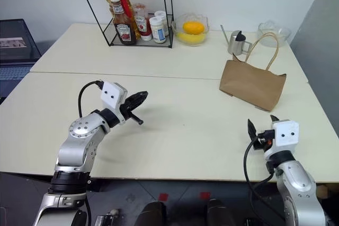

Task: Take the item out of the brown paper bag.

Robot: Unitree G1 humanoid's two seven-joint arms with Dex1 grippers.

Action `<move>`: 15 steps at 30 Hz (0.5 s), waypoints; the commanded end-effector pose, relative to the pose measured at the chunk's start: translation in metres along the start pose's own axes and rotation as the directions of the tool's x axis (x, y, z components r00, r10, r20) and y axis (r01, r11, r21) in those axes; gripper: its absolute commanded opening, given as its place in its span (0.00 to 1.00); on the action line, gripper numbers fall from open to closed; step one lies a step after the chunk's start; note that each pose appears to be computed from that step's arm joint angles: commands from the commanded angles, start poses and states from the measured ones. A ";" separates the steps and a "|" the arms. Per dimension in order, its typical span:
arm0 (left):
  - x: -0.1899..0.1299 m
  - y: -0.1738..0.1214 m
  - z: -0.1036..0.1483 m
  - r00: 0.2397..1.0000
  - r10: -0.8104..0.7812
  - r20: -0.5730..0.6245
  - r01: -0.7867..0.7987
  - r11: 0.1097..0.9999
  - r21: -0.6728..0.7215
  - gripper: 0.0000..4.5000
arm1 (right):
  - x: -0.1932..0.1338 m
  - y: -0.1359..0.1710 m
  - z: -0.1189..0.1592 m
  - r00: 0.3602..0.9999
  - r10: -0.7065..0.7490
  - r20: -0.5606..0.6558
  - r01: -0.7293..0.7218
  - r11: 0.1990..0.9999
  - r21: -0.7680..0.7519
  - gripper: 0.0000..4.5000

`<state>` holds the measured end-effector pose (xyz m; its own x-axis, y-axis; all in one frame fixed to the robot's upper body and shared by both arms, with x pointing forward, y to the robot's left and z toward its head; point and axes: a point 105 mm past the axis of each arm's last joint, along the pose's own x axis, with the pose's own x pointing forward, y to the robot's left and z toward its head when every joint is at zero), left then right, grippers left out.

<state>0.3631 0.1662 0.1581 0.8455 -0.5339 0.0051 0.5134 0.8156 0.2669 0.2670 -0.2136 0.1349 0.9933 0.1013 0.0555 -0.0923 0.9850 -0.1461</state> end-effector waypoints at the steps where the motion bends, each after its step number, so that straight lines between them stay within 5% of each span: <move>1: 0.003 -0.001 0.014 0.999 -0.012 0.042 0.011 1.000 0.029 0.01 | -0.003 -0.004 0.012 0.999 -0.017 0.045 0.017 1.000 0.000 0.84; 15: 0.005 0.001 0.023 0.998 -0.017 0.063 0.015 0.999 0.032 0.01 | -0.004 -0.002 0.011 0.999 -0.015 0.049 0.016 1.000 -0.013 0.84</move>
<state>0.3649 0.1620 0.1638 0.8378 -0.5458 0.0152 0.5211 0.8076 0.2763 0.2655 -0.2141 0.1321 0.9945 0.0926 0.0494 -0.0845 0.9858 -0.1451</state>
